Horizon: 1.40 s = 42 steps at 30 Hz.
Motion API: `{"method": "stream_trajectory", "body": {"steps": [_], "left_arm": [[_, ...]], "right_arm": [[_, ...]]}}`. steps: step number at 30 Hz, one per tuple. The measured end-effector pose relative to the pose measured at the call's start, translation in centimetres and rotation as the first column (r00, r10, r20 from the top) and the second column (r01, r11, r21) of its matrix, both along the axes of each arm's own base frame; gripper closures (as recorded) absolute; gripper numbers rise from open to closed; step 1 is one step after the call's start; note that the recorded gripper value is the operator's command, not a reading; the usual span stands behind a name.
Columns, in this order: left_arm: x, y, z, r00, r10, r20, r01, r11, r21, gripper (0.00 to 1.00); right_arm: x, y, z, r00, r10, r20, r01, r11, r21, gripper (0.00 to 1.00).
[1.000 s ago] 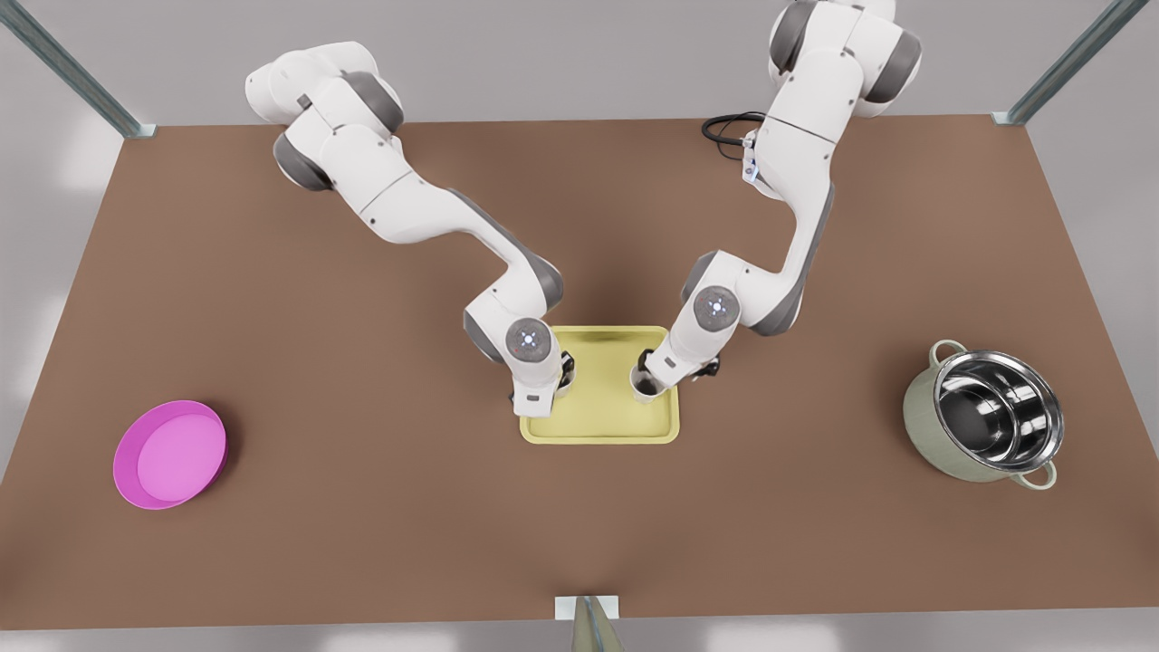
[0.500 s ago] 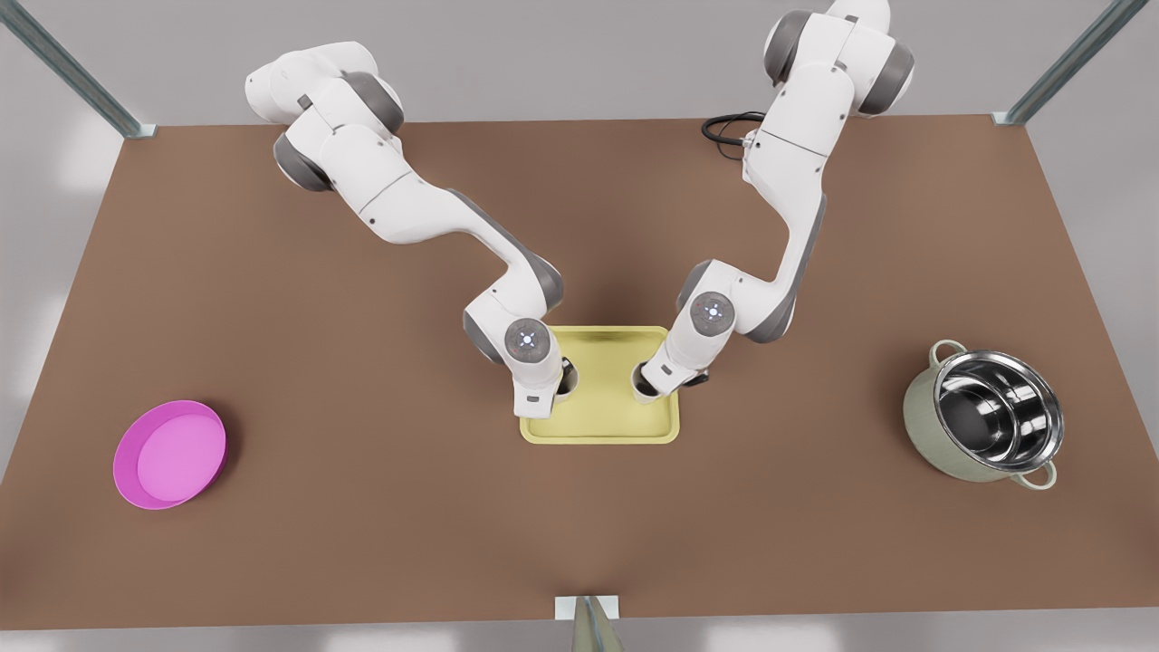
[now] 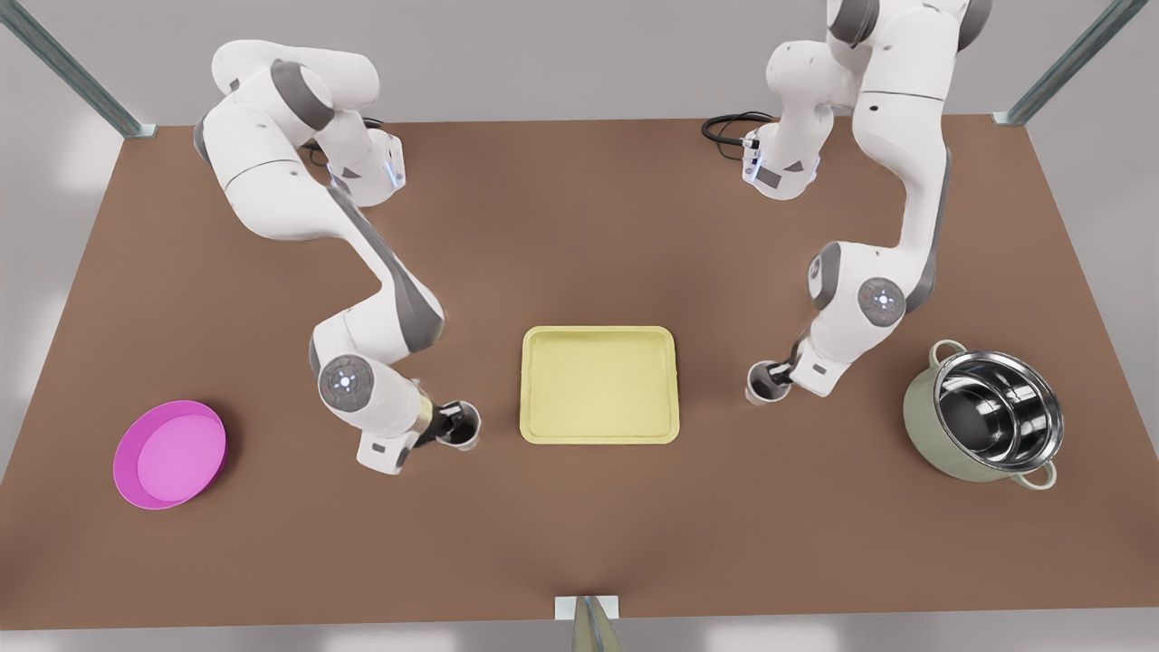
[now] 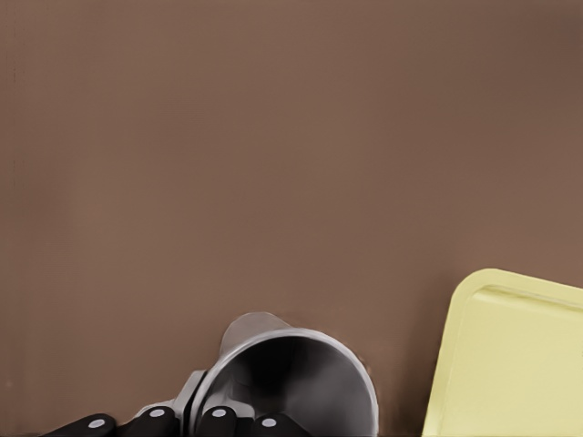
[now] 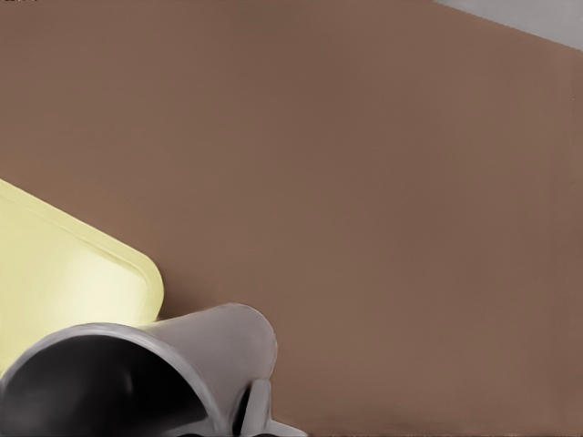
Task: Use the left arm to pick up the white IKEA cup from the tray and place it on the middle-left position; use the right arm to pick up the white IKEA cup from the tray and place it on the middle-right position
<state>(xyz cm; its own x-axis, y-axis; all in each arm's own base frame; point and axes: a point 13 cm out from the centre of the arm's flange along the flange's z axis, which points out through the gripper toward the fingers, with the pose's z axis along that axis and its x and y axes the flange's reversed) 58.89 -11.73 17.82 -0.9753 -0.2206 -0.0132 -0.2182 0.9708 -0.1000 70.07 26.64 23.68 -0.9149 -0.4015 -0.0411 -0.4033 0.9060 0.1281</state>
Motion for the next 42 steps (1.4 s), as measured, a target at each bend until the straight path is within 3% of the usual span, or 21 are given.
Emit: {"method": "stream_trajectory", "body": {"steps": [5, 12, 13, 14, 18, 22, 25, 27, 29, 31, 39, 41, 42], "left_arm": [[-1.3, 4.1, -4.7, 0.998, -0.055, -0.038, 0.055, 0.998, -0.005, 0.78], [0.0, 5.1, -6.2, 0.992, -0.127, 0.029, 0.128, 0.99, -0.051, 0.78], [0.2, 5.1, -6.1, 0.989, -0.143, 0.04, 0.145, 0.988, -0.052, 0.07], [0.4, 5.1, -5.9, 0.986, -0.16, 0.051, 0.163, 0.985, -0.054, 0.0], [1.3, 4.7, -4.4, 0.965, -0.24, 0.107, 0.248, 0.966, -0.069, 0.0], [8.7, 5.3, 16.3, 0.894, -0.351, 0.278, 0.362, 0.932, 0.015, 0.0], [6.3, 5.8, 26.1, 0.884, -0.405, 0.234, 0.397, 0.914, 0.085, 0.0], [4.9, 6.2, 27.2, 0.891, -0.416, 0.181, 0.401, 0.909, 0.114, 0.0], [5.7, 6.6, 27.1, 0.904, -0.407, 0.128, 0.393, 0.911, 0.123, 0.0], [5.6, 7.5, 26.8, 0.919, -0.385, 0.081, 0.374, 0.919, 0.122, 0.0], [3.3, 8.2, 25.2, 0.943, -0.33, -0.036, 0.332, 0.938, 0.104, 0.0], [3.1, 8.2, 25.0, 0.947, -0.318, -0.048, 0.322, 0.941, 0.102, 0.0], [3.0, 8.2, 24.9, 0.948, -0.313, -0.053, 0.317, 0.943, 0.101, 0.0]], "right_arm": [[2.7, -11.1, 0.5, 1.0, -0.007, 0.003, 0.007, 0.995, -0.098, 0.88], [5.8, -23.8, -0.5, 0.997, 0.068, 0.047, -0.059, 0.982, -0.179, 0.88], [6.1, -25.2, -1.3, 0.995, 0.086, 0.053, -0.075, 0.979, -0.188, 0.88], [6.5, -26.6, -2.1, 0.993, 0.102, 0.061, -0.089, 0.977, -0.194, 0.88], [8.0, -30.8, -5.2, 0.983, 0.151, 0.108, -0.132, 0.977, -0.165, 0.88], [9.3, -31.3, -8.1, 0.962, 0.219, 0.166, -0.199, 0.972, -0.128, 0.88], [9.7, -30.7, -9.9, 0.944, 0.268, 0.191, -0.251, 0.962, -0.107, 0.88], [9.6, -30.3, -10.6, 0.934, 0.298, 0.198, -0.284, 0.954, -0.096, 0.88], [9.3, -29.8, -10.8, 0.925, 0.323, 0.199, -0.314, 0.946, -0.079, 0.88], [9.2, -29.5, -10.9, 0.916, 0.348, 0.199, -0.341, 0.937, -0.07, 0.8], [7.8, -29.0, -11.9, 0.884, 0.439, 0.163, -0.437, 0.898, -0.048, 0.8], [7.5, -28.9, -12.0, 0.876, 0.457, 0.153, -0.456, 0.889, -0.043, 0.73], [7.4, -28.9, -12.1, 0.872, 0.466, 0.15, -0.465, 0.884, -0.042, 0.64]]}}
